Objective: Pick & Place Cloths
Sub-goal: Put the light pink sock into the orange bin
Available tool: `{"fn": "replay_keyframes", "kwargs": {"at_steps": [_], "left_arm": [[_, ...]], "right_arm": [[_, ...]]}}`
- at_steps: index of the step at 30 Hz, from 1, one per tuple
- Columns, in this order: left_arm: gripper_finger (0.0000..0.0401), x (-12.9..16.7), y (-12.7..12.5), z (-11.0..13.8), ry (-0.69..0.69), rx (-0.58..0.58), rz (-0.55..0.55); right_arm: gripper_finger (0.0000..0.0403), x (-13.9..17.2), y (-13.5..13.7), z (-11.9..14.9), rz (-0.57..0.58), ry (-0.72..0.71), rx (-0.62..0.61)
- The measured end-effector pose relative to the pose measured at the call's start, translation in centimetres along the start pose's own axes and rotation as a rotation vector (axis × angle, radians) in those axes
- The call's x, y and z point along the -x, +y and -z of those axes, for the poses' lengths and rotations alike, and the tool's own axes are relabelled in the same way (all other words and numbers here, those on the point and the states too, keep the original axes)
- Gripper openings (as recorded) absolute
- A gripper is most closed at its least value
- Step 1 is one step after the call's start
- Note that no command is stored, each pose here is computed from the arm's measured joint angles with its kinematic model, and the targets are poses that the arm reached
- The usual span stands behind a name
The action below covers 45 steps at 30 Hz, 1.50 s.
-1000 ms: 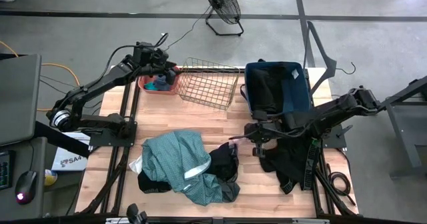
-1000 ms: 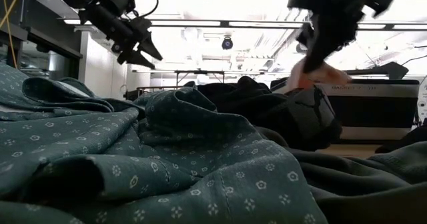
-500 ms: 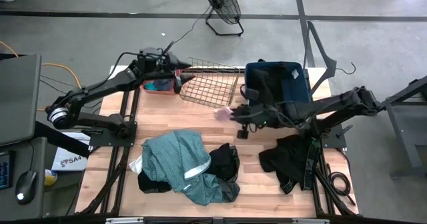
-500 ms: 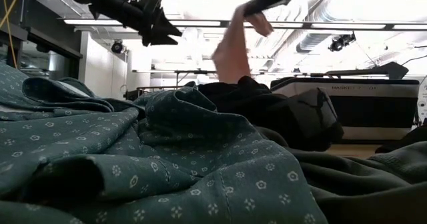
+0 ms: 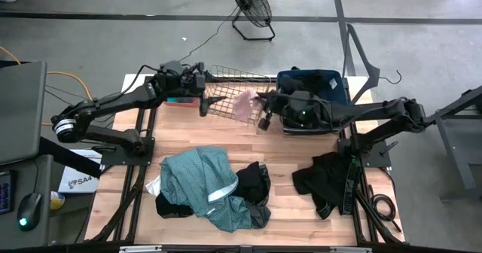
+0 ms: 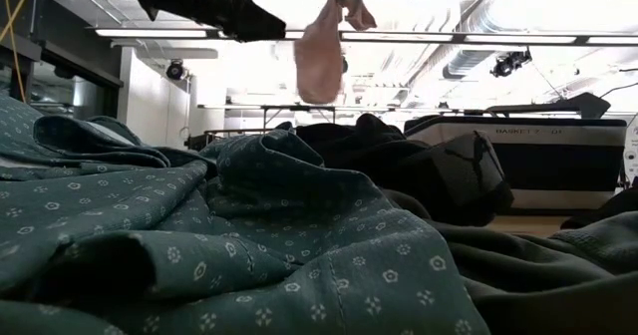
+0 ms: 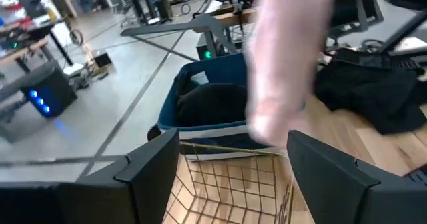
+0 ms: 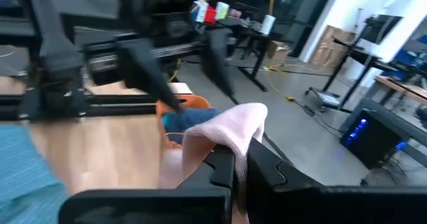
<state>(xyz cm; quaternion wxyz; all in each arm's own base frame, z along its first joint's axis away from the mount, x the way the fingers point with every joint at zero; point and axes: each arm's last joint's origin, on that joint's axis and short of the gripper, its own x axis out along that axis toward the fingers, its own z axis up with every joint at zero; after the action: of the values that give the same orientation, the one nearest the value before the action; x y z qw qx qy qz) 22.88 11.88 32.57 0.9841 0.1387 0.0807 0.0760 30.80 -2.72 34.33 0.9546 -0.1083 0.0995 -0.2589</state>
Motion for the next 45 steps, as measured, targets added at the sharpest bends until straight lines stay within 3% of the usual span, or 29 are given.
{"fn": "replay_keyframes", "kwargs": {"at_steps": [6,15,26,36,40,45], "left_arm": [[0.0273,-0.3,-1.1,-0.5,-0.021,-0.078,0.041],[0.0273,-0.7,-2.3,-1.8,-0.103,-0.139,0.004],[0.0273,-1.7,-3.9,-2.3,-0.153,-0.281,0.037],[0.0269,-3.0,-4.2,-1.9,-0.179,-0.341,0.033],[0.0223,-3.0,-4.2,-1.9,-0.181,-0.341,0.032],[0.0098,-3.0,-4.2,-1.9,-0.178,-0.340,0.029]], "right_arm": [[0.0004,-0.7,-1.5,-0.4,0.012,-0.066,-0.043],[0.0004,-1.1,-2.2,-1.2,-0.108,-0.178,-0.141],[0.0004,-1.4,-1.6,-1.1,-0.267,-0.206,-0.199],[0.0004,-1.9,-1.3,-0.7,-0.284,-0.192,-0.200],[0.0004,-1.9,-1.3,-0.6,-0.285,-0.186,-0.198],[0.0004,-2.0,-1.3,-0.5,-0.280,-0.175,-0.196]]}}
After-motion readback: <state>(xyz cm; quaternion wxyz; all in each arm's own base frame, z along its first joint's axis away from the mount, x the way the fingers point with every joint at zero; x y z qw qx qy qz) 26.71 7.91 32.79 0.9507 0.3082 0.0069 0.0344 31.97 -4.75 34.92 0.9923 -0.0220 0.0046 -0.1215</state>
